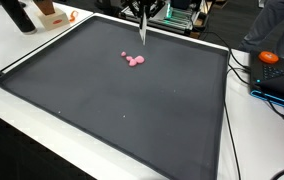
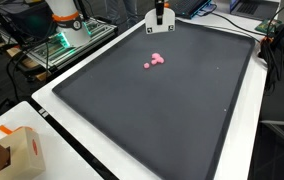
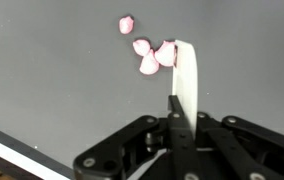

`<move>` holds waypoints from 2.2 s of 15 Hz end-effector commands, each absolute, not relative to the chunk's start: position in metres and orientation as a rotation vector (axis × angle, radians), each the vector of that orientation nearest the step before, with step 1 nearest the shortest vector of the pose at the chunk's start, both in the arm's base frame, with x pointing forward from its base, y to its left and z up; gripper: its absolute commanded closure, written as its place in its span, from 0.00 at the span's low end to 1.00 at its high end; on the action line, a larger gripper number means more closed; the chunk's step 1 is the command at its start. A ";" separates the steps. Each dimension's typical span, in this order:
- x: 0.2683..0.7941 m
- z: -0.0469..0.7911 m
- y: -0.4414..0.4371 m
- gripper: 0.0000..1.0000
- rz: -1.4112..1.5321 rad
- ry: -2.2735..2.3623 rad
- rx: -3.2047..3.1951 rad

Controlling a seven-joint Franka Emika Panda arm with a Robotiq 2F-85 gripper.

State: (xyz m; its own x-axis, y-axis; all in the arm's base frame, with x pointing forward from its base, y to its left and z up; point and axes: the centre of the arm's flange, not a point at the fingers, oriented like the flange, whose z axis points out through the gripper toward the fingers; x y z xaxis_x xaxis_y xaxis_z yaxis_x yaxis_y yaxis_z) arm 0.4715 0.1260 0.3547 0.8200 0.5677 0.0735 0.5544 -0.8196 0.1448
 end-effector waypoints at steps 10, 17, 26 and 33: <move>0.513 0.348 0.206 0.99 -0.084 0.456 2.804; 0.534 0.318 0.225 0.99 -0.221 0.305 2.795; 0.558 0.282 0.226 0.99 -0.324 0.197 2.763; 0.566 0.271 0.227 0.99 -0.414 0.159 2.738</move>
State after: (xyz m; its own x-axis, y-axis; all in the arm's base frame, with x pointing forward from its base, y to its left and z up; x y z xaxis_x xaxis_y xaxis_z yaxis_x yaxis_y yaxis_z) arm 0.5585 0.2221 0.2750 0.9563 0.0909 -0.2779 0.1836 -0.9263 0.3291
